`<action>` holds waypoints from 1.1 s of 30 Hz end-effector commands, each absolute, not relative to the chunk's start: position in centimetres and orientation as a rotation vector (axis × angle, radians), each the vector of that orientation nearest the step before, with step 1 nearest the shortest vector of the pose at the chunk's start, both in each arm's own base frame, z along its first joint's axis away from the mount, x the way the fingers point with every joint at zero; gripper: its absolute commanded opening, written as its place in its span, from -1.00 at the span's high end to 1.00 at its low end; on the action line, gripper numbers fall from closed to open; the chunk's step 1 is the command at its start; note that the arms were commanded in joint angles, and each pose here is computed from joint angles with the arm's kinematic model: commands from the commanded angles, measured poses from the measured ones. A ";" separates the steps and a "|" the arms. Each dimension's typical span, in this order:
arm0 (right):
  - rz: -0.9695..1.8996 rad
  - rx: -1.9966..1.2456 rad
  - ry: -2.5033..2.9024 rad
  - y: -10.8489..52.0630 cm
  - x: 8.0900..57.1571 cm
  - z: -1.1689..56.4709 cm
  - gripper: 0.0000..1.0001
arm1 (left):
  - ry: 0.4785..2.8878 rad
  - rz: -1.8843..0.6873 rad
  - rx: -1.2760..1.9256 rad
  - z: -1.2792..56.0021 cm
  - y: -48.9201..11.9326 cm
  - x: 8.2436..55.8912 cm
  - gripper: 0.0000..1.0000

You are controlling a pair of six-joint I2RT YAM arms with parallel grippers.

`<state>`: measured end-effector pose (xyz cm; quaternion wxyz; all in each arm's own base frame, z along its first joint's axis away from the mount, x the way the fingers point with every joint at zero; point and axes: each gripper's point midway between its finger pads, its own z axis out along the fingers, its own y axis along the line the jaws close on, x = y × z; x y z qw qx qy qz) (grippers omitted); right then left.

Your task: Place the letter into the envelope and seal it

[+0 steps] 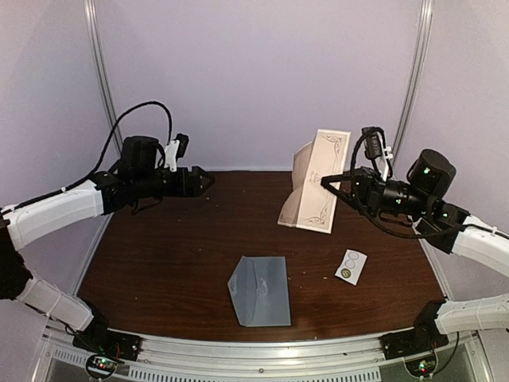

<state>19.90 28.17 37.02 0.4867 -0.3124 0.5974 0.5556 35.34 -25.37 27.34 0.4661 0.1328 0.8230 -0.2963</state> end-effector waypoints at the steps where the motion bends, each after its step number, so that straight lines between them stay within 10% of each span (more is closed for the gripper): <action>1: 1.380 -0.790 1.356 28.2 19.0 40.2 1.00 | 2.016 -0.934 0.386 25.3 -28.4 34.8 -0.67; 19: 1.545 -1.120 1.110 34.7 11.3 46.2 1.00 | 1.940 -1.205 0.569 24.7 -34.5 32.1 -0.67; 33: 1.424 -0.899 1.453 34.7 17.8 39.4 1.00 | 1.411 -1.625 0.877 36.3 -34.9 21.7 -0.68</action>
